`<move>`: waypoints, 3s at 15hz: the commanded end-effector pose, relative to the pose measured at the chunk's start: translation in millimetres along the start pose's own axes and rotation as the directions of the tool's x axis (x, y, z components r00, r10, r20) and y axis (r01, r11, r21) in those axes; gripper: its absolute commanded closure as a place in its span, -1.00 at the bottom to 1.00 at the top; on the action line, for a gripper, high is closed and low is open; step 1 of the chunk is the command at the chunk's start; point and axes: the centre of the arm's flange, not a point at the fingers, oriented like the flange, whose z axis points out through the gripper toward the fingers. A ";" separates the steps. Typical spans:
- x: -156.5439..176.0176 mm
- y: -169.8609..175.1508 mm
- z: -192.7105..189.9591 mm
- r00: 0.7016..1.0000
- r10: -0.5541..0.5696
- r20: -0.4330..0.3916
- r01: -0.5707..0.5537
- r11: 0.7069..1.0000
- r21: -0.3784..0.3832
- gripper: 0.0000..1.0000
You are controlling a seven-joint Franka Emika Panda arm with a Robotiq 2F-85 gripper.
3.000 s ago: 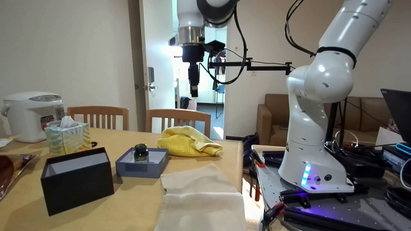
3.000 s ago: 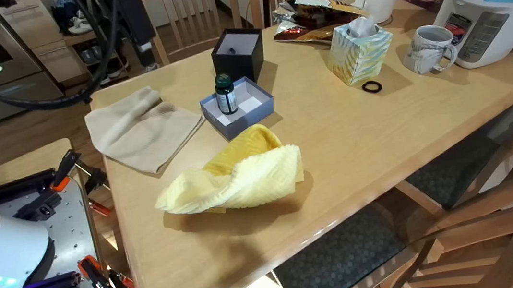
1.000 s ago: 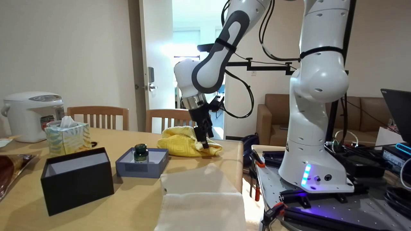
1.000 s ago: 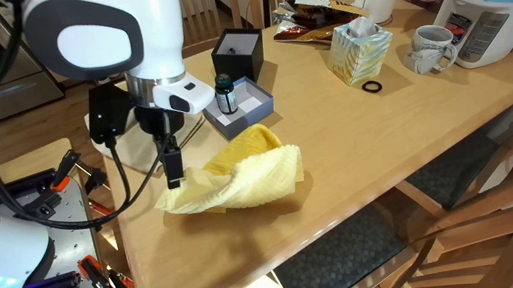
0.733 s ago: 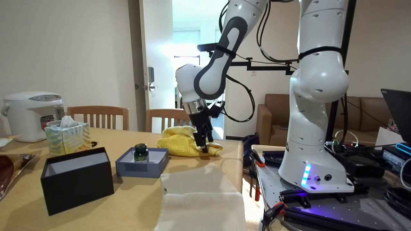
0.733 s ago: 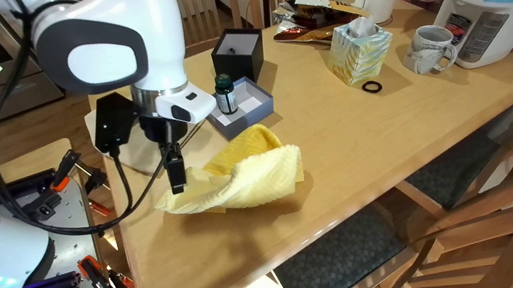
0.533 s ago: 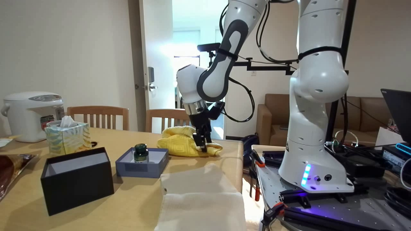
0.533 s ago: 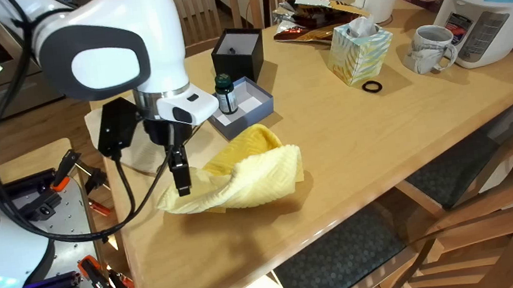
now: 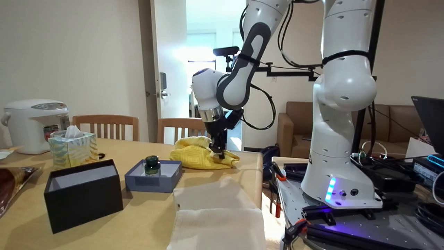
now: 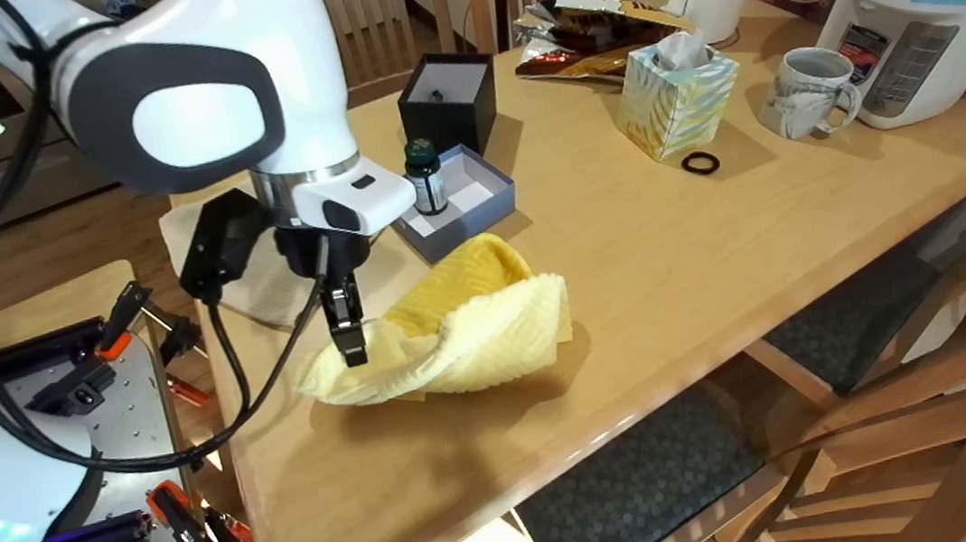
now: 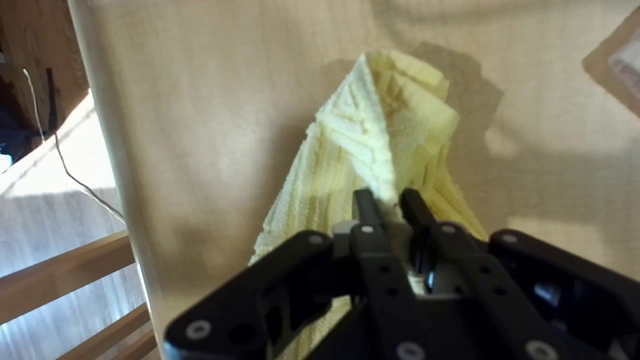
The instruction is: Unfold the towel slightly on the table
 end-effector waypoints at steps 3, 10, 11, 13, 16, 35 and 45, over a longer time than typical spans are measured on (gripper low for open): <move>-4.7 4.0 -54.9 0.993 -0.041 -0.111 0.047 0.997 0.055 0.98; -4.8 3.5 -149.1 0.951 -0.160 -0.264 0.176 0.984 0.036 0.97; -5.3 6.9 -158.6 0.947 -0.168 -0.275 0.188 0.981 0.047 0.97; -7.4 17.7 -176.4 0.941 -0.163 -0.296 0.190 0.980 0.064 0.97; -10.5 36.7 -205.7 0.936 -0.140 -0.324 0.172 0.983 0.071 0.97; 22.1 82.5 -404.2 0.857 -0.133 -0.498 0.186 0.981 0.059 0.97; 100.7 106.4 -520.1 0.743 -0.127 -0.657 0.152 0.988 -0.020 0.97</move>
